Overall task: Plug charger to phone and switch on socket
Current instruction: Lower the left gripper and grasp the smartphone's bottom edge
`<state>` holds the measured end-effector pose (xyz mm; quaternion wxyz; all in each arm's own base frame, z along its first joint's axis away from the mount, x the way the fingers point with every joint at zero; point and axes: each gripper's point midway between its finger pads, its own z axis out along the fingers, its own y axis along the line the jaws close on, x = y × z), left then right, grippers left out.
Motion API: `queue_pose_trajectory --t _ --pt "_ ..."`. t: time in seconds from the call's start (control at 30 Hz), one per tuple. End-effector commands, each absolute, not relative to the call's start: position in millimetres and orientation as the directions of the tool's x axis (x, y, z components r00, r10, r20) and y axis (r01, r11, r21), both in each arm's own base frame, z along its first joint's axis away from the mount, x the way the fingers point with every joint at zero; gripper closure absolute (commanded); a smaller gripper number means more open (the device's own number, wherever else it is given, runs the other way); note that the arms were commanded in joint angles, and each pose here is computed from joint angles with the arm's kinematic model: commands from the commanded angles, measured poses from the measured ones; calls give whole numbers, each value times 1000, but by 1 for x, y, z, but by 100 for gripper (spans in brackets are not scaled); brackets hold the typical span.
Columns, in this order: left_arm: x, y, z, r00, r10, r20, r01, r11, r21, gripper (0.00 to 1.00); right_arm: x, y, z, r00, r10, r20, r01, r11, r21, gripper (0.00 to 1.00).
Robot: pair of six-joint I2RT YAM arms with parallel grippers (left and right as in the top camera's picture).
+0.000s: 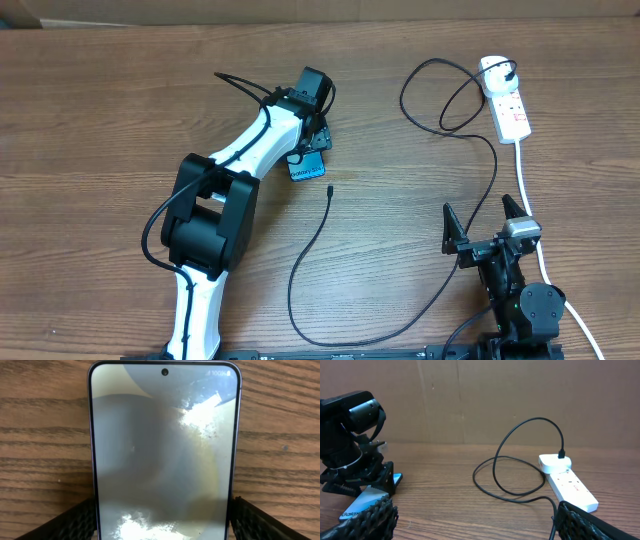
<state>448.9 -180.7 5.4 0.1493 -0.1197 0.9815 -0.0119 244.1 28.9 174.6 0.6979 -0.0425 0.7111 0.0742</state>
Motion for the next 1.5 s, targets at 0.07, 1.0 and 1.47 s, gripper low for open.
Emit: queue_pose_trajectory --t 0.07,1.0,1.47 --pt "446 -185 -6 -934 -245 -260 -236 970 -68 30 244 28 172 -19 38 -999 -159 986 41 0" --pt "444 -184 -1 -939 -236 -251 -228 972 -58 25 244 28 172 -19 38 -999 -159 986 41 0" --pt "425 -195 42 -968 -229 -107 -221 972 -81 26 244 28 172 -19 38 -999 -159 986 41 0"
